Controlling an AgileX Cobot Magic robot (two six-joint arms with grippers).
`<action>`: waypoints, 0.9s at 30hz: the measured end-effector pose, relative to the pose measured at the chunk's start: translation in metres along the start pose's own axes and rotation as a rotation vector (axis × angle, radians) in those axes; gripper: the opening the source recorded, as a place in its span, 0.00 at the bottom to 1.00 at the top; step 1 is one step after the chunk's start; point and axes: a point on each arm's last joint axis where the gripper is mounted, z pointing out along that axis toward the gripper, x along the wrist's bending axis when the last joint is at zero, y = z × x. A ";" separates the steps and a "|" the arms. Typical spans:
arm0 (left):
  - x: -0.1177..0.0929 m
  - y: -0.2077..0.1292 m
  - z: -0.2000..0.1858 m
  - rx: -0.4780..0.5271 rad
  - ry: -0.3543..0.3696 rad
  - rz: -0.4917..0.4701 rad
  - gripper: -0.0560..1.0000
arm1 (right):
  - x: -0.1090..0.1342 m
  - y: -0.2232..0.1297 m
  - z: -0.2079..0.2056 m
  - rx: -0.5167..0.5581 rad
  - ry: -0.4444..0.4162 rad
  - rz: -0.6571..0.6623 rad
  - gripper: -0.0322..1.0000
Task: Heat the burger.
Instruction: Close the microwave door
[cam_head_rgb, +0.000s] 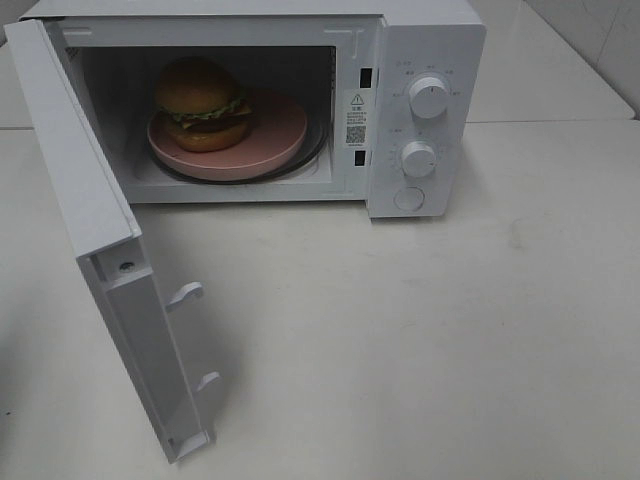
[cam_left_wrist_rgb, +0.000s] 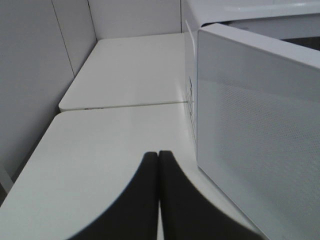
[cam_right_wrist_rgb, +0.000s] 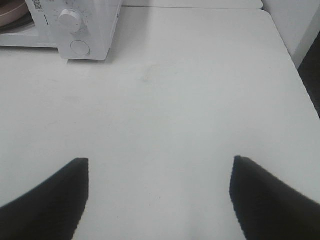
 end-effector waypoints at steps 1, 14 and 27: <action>0.000 0.000 0.000 0.000 0.000 0.000 0.05 | 0.000 0.000 0.000 0.000 0.000 0.000 0.76; 0.001 0.000 0.018 -0.041 0.010 0.027 0.05 | 0.000 0.000 0.000 0.000 0.000 0.000 0.76; -0.009 -0.013 0.060 -0.003 -0.090 0.021 0.05 | 0.000 0.000 0.000 0.000 0.000 0.000 0.76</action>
